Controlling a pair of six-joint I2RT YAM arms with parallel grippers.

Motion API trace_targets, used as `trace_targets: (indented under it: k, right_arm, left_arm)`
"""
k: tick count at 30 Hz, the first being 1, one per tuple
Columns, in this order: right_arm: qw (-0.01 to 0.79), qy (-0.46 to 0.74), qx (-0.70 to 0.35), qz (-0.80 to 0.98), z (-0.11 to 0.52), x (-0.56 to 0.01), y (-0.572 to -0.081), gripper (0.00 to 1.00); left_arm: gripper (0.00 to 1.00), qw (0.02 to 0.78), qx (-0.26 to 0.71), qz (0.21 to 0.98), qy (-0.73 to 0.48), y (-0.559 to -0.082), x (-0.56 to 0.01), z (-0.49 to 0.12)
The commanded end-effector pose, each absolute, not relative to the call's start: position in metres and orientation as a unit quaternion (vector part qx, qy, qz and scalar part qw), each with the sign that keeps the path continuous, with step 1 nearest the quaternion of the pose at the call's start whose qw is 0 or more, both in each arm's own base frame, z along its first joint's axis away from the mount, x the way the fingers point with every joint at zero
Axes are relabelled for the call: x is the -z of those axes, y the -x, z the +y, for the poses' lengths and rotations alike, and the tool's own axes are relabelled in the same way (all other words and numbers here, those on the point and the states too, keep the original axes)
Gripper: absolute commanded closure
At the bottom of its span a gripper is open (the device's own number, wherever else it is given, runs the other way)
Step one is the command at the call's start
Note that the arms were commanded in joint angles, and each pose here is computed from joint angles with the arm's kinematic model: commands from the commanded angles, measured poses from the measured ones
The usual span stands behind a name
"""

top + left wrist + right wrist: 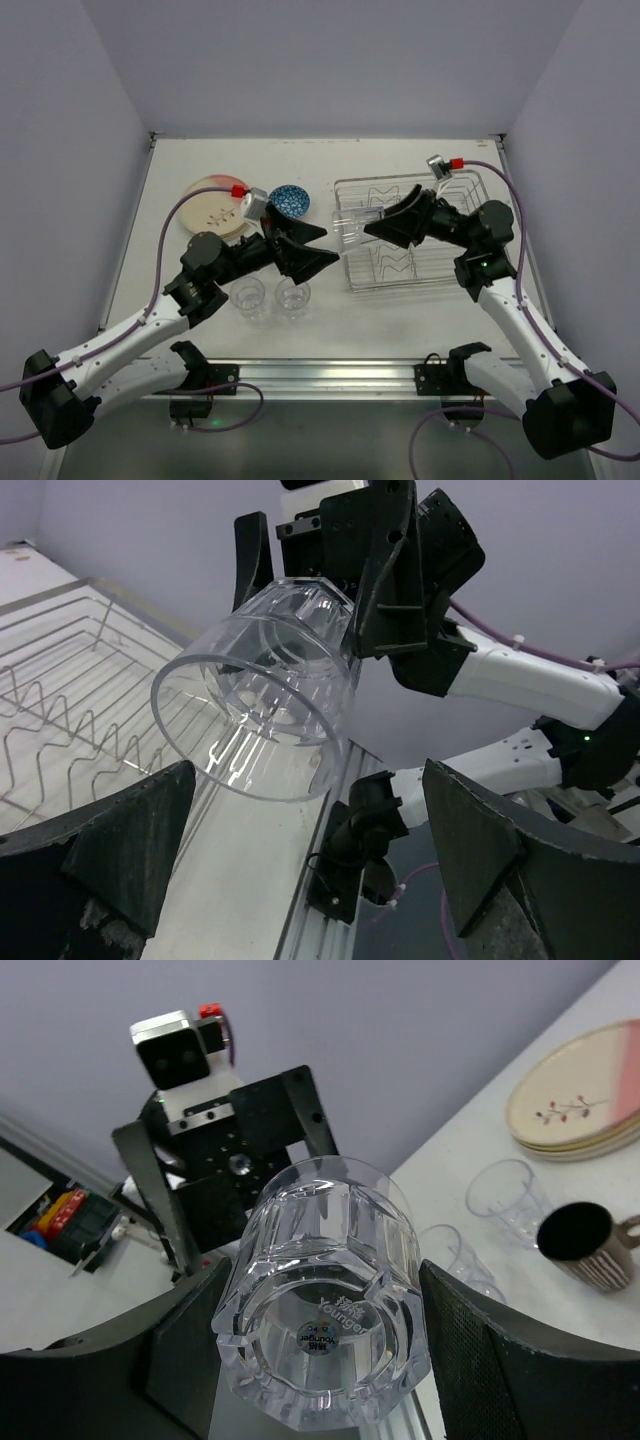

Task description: Unload the mixed dishes from the dish rack

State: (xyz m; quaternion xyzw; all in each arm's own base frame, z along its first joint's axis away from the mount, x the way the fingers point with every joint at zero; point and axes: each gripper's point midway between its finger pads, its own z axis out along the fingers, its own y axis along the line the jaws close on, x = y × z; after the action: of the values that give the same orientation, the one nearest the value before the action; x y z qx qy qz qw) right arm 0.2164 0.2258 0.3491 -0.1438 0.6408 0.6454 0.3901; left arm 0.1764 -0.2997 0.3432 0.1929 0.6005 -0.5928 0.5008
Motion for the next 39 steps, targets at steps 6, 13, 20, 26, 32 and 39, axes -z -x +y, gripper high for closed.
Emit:
trace_targets:
  k: [6,13,20,26,32,39]
  right_arm:
    - [0.414,0.212,-0.687,0.559,0.242,-0.384,-0.191,0.63]
    - [0.423,0.21,-0.686,0.553,0.248,-0.387,-0.196,0.63]
    - [0.419,0.223,-0.693,0.543,0.256,-0.384,-0.19,0.62]
    - [0.434,0.213,-0.684,0.547,0.25,-0.379,-0.192,0.01]
    - [0.49,0.065,-0.575,0.652,0.2,-0.338,-0.259,0.01]
    - [0.519,-0.022,-0.389,0.761,0.15,-0.293,-0.29,0.01]
  left_arm:
    - [0.2,0.484,0.679,0.503,-0.227,-0.146,-0.389,-0.305]
    - [0.62,0.469,0.691,0.5,-0.229,-0.143,-0.388,-0.309]
    - [1.0,0.465,0.688,0.508,-0.228,-0.148,-0.387,-0.314]
    - [1.0,0.49,0.639,0.551,-0.219,-0.164,-0.381,-0.311]
    - [1.0,0.556,0.433,0.693,-0.151,-0.221,-0.35,-0.266]
    - [1.0,0.529,0.11,0.841,-0.04,-0.257,-0.289,-0.158]
